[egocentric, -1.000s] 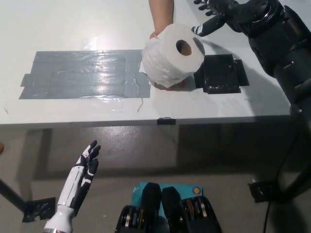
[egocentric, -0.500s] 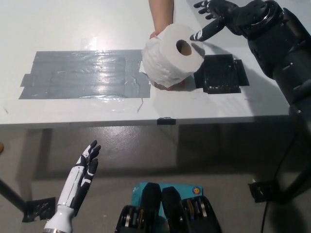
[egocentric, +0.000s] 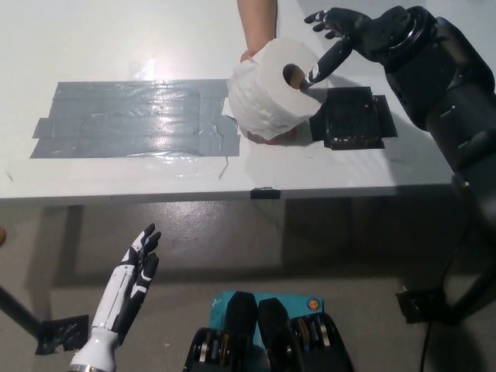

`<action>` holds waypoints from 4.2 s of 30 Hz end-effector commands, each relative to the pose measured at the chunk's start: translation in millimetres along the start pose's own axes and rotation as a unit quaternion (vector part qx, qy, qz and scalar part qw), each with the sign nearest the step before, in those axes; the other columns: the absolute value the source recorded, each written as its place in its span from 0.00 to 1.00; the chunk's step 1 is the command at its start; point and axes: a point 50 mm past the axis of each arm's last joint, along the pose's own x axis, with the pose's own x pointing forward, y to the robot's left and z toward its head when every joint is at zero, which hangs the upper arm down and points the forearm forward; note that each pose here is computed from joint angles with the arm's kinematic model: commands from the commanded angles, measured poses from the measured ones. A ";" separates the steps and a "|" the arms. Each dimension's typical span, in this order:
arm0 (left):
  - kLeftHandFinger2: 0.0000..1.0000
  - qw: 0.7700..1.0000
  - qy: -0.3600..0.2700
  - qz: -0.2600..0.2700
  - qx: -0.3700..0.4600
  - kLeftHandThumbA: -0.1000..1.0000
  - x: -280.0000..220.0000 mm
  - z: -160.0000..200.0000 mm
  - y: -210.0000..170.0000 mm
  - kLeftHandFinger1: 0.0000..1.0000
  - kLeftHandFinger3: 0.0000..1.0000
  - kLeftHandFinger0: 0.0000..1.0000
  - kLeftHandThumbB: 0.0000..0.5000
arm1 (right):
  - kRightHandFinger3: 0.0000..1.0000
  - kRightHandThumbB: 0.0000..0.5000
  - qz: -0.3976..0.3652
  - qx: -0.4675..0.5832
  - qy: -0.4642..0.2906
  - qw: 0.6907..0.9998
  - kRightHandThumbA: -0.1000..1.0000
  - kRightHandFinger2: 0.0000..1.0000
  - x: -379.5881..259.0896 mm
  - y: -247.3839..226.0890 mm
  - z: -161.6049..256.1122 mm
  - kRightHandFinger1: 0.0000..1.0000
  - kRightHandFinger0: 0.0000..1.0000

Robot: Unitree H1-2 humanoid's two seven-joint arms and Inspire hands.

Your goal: A person hands over a roll of toilet paper to the robot , and the robot inserts its right thumb into the hole in the centre to grab the roll, and then places it on the balck area on the desk.

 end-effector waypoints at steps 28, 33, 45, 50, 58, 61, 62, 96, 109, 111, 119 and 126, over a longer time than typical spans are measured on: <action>1.00 0.999 -0.036 -0.003 0.009 0.97 2.2 10.6 2.3 1.00 1.00 1.00 0.20 | 1.00 0.99 -0.037 0.016 -0.077 0.996 1.00 1.00 -20.7 -51.1 35.6 1.00 1.00; 1.00 0.999 -0.037 -0.005 0.012 0.97 2.6 11.3 3.0 1.00 1.00 1.00 0.19 | 1.00 0.97 -0.042 0.025 -0.080 0.996 1.00 1.00 -21.7 -53.5 36.8 1.00 1.00; 1.00 0.999 -0.037 -0.004 0.017 0.98 0.8 11.9 1.1 1.00 1.00 1.00 0.21 | 1.00 0.96 -0.036 0.027 -0.061 0.997 1.00 1.00 -6.7 -18.9 24.2 1.00 1.00; 1.00 0.999 -0.037 -0.006 0.016 0.98 0.4 12.9 -0.4 1.00 1.00 1.00 0.21 | 1.00 0.99 -0.035 0.063 -0.059 0.996 1.00 1.00 -0.8 -2.3 21.3 1.00 1.00; 1.00 0.999 -0.041 -0.008 0.017 0.98 0.3 13.3 -0.6 1.00 1.00 1.00 0.21 | 1.00 1.00 -0.085 -0.029 -0.068 0.994 1.00 1.00 6.9 23.8 27.9 1.00 1.00; 1.00 0.999 -0.038 -0.008 0.018 0.97 -0.3 13.4 -0.6 1.00 1.00 1.00 0.23 | 1.00 0.99 -0.091 -0.029 -0.071 0.993 1.00 1.00 8.0 28.7 30.1 1.00 1.00; 1.00 0.999 -0.038 -0.008 0.019 0.97 -0.7 13.3 -0.9 1.00 1.00 1.00 0.23 | 1.00 0.99 -0.091 -0.030 -0.070 0.993 1.00 1.00 8.3 29.7 29.6 1.00 1.00; 1.00 0.998 -0.049 -0.015 0.027 0.98 5.4 20.0 -3.5 1.00 1.00 0.99 0.26 | 0.48 0.37 -0.010 -0.116 0.007 0.993 0.00 0.48 23.3 97.9 -40.6 0.43 0.23; 1.00 0.998 -0.054 -0.014 0.032 0.99 13.1 20.7 -0.6 1.00 1.00 0.97 0.29 | 0.88 0.34 -0.054 -0.019 -0.010 0.998 0.00 0.99 21.2 83.6 -49.4 0.82 0.43; 1.00 0.998 -0.054 -0.014 0.032 0.99 14.1 21.2 -0.6 1.00 1.00 0.97 0.29 | 0.88 0.38 -0.059 0.016 -0.015 0.998 0.00 0.88 20.2 77.5 -49.3 0.73 0.40; 1.00 0.998 -0.055 -0.017 0.036 1.00 19.1 22.0 0.2 1.00 1.00 0.98 0.31 | 1.00 0.41 -0.066 0.453 -0.088 0.885 0.00 0.98 12.5 37.3 -36.5 0.46 0.00; 1.00 0.998 -0.049 -0.020 0.034 0.99 16.0 19.0 0.6 1.00 1.00 1.00 0.31 | 1.00 0.34 -0.027 0.585 -0.124 0.801 0.00 0.96 6.1 13.4 -23.3 0.47 0.00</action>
